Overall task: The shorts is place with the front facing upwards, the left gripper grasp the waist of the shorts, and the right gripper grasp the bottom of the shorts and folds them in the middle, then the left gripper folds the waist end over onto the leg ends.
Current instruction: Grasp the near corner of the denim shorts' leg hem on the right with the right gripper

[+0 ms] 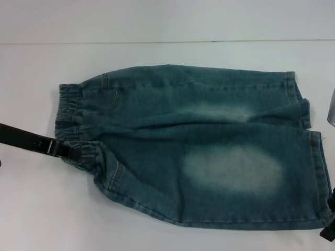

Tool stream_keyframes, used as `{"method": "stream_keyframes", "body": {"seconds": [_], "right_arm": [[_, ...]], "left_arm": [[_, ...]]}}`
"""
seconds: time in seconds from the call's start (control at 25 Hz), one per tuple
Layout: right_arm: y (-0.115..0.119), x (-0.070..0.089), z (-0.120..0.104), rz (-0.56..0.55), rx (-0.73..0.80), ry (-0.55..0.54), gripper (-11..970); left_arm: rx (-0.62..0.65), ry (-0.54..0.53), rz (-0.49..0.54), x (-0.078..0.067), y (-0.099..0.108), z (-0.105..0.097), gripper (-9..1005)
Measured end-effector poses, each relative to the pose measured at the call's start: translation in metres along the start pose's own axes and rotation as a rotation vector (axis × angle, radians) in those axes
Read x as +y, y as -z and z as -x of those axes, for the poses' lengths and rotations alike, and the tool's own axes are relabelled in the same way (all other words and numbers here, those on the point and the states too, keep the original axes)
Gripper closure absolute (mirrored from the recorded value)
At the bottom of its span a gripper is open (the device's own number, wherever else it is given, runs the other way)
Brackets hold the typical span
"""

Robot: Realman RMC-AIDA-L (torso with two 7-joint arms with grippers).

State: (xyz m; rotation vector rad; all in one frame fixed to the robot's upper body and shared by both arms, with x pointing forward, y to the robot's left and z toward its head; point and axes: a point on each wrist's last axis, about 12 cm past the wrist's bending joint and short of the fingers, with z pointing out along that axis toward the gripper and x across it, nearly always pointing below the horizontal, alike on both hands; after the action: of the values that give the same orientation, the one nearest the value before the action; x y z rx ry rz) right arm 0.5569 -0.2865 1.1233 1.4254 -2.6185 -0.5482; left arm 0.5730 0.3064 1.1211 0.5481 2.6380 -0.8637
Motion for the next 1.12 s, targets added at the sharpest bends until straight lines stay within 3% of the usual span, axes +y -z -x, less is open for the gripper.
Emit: {"method": "stream_keyframes", "body": {"seconds": [0.2, 0.76, 1.12], "right_arm": [[-0.0008, -0.0003, 0.0011, -0.001, -0.013, 0.000, 52], [-0.0062, -0.0048, 0.0059, -0.042, -0.026, -0.014, 165], [-0.0083, -0.0038, 0.0074, -0.044, -0.015, -0.003, 567]], "left_arm": [[-0.001, 0.002, 0.000, 0.0004, 0.0000, -0.0008, 947], [0.004, 0.006, -0.009, 0.0000, -0.0024, -0.0014, 947], [0.004, 0.005, -0.010, 0.0001, -0.0019, -0.0006, 947]]}}
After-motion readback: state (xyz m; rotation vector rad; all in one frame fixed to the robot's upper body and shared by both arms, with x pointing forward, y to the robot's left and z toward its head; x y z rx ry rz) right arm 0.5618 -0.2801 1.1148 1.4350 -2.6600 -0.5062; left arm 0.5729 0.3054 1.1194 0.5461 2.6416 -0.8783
